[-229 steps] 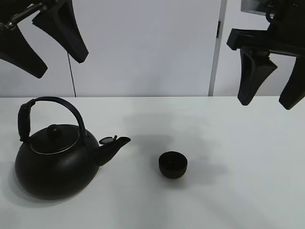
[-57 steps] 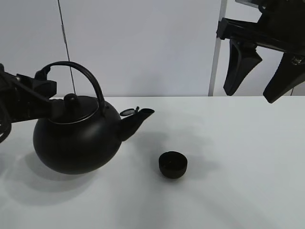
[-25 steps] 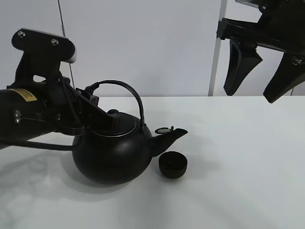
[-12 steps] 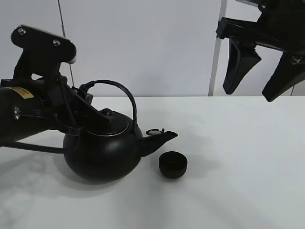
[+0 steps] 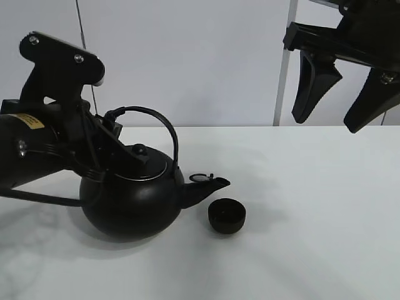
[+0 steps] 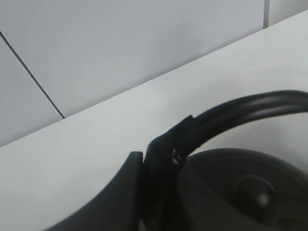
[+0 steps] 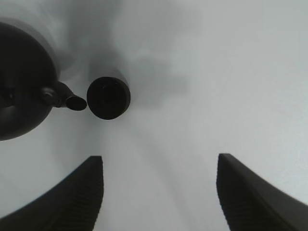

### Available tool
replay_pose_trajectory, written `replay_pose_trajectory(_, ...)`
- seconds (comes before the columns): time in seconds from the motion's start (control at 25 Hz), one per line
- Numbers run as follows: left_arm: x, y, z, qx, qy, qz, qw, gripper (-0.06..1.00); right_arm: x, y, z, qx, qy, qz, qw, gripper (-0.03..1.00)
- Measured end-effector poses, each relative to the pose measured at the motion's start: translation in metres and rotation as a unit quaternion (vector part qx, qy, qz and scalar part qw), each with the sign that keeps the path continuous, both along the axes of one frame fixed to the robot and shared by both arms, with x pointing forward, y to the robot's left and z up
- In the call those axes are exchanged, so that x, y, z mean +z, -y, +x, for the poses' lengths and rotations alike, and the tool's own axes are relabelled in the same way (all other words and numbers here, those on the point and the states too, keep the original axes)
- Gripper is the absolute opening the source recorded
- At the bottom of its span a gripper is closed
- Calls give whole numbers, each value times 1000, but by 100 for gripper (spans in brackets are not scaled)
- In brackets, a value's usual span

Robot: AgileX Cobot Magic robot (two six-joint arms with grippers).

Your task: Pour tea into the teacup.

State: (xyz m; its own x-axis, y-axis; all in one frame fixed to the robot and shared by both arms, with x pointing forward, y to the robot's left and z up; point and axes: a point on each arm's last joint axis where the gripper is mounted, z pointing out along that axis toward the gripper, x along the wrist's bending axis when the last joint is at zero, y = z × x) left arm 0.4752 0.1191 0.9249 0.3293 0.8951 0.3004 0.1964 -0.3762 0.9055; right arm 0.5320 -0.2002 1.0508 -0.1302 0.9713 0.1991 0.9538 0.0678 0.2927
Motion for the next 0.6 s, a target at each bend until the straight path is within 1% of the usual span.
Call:
replay_pose_trajectory(0.32,0,0,0,-11,9,32,999,11,0,0,0,0,1,0,1000,46)
replay_pose_trajectory(0.6,0,0,0,-18,14,51,998,11,0,0,0,0,2,1,1000,46)
